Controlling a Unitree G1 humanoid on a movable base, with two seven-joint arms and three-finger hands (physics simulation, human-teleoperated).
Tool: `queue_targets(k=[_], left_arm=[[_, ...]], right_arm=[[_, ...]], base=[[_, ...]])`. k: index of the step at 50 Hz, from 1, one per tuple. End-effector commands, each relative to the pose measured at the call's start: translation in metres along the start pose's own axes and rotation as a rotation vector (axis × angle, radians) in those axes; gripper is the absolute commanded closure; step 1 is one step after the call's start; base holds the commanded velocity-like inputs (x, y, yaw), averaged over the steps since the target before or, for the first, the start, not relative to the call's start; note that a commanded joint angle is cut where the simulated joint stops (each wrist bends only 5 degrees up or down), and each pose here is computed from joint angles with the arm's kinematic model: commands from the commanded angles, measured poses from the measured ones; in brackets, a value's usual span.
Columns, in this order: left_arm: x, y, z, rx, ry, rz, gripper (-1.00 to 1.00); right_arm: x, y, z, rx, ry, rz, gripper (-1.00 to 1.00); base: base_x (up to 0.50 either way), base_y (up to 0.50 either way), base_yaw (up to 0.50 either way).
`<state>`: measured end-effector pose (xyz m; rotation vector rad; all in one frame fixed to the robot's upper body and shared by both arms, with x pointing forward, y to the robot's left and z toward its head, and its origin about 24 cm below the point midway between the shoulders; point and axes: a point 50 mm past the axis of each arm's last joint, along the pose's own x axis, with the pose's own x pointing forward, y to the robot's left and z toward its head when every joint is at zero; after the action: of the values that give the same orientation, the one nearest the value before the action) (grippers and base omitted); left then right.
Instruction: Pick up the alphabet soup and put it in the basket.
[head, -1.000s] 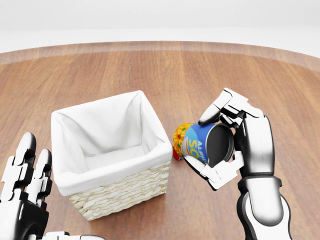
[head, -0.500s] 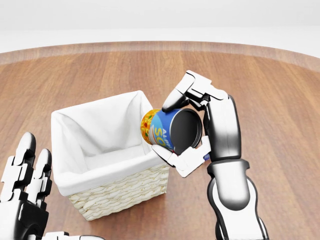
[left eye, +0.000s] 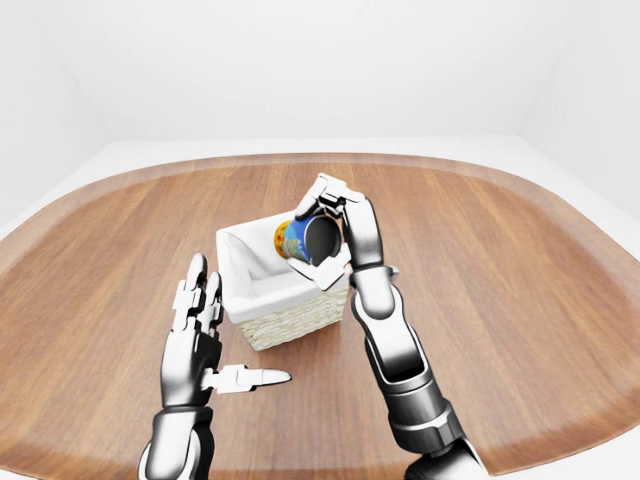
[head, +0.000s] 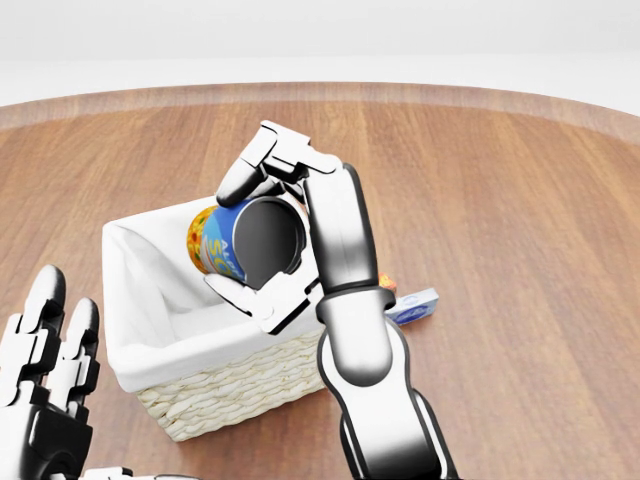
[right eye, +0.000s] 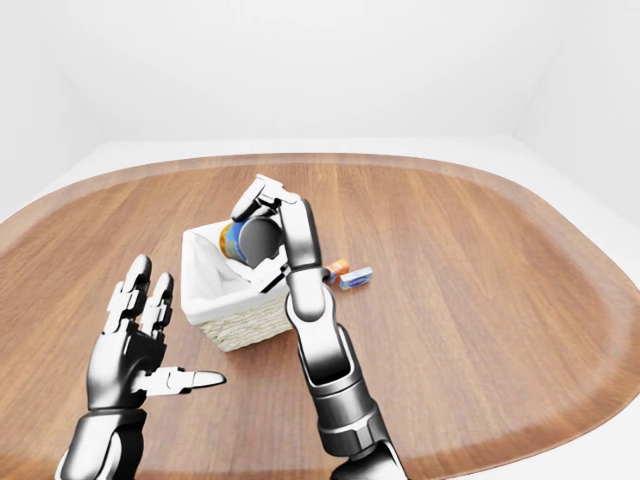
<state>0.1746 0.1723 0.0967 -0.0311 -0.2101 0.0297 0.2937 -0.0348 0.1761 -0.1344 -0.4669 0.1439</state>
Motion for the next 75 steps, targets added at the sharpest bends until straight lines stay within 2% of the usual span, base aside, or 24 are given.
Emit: queue_targets(k=[1, 15, 37, 46, 57, 75], left_arm=[[-0.001, 0.001, 0.002, -0.003, -0.003, -0.001, -1.0], [-0.002, 0.002, 0.003, -0.007, -0.006, -0.005, -1.0], [-0.004, 0.003, 0.005, -0.013, -0.011, -0.004, -1.0], [-0.003, 0.004, 0.005, -0.014, -0.012, -0.003, -1.0], [-0.005, 0.005, 0.007, -0.016, -0.014, -0.001, -1.0], [-0.004, 0.005, 0.006, -0.016, -0.014, -0.002, -1.0]], right_arm=[[0.016, 0.027, 0.007, 0.015, 0.0, 0.009, 1.0], [0.037, 0.048, -0.009, -0.024, 0.099, 0.009, 1.0], [0.06, 0.067, -0.036, -0.165, 0.262, -0.011, 1.0], [0.056, 0.072, -0.055, -0.246, 0.348, 0.003, 1.0], [0.042, 0.078, -0.073, -0.332, 0.341, 0.045, 1.0], [0.039, 0.08, -0.076, -0.345, 0.346, 0.062, 1.0]], base=[[0.0, 0.0, 0.0], [0.0, 0.0, 0.0], [0.0, 0.0, 0.0], [0.0, 0.0, 0.0], [0.0, 0.0, 0.0], [0.0, 0.0, 0.0]])
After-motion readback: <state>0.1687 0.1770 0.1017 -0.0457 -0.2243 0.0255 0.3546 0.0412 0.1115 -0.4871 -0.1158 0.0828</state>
